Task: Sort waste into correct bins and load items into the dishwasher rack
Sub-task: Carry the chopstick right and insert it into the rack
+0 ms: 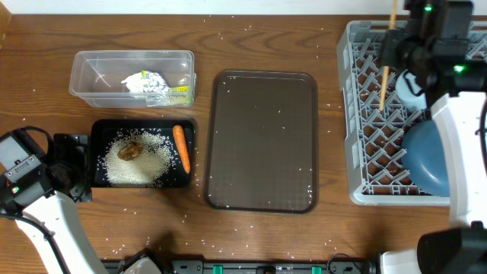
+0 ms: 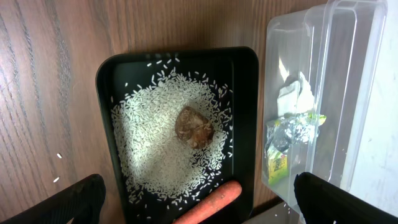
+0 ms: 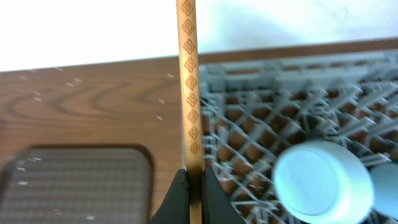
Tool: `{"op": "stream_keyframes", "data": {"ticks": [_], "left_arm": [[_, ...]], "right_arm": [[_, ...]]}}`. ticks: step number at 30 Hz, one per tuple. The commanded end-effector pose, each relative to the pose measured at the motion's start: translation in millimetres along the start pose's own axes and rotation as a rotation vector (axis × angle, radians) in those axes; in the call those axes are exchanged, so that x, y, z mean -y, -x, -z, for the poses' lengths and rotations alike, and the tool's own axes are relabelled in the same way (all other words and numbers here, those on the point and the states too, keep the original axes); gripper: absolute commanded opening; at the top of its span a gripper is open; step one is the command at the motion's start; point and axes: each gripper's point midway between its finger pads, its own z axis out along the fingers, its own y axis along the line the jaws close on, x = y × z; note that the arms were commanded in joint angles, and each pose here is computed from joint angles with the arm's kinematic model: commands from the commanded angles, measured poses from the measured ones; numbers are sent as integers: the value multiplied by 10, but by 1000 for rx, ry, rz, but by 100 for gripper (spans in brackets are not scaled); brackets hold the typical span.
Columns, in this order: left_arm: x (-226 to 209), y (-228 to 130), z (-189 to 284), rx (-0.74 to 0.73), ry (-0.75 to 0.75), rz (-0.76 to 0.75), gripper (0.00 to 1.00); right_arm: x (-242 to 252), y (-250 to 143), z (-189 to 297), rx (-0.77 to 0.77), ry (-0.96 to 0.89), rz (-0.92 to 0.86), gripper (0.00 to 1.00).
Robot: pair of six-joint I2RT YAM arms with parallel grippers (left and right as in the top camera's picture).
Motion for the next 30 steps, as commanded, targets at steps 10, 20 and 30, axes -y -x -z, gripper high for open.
{"op": "stream_keyframes", "data": {"ticks": [10,20,30], "left_arm": [[-13,19,9,9,6,-14,98],[-13,19,9,9,6,-13,98],[-13,19,9,9,6,-13,98]], "right_arm": [[93,-675,-1018,-230,81,27,10],[55,-801,-1039,-285,72,-60,59],[-227,-714,-23,-314,167,-166,59]]}}
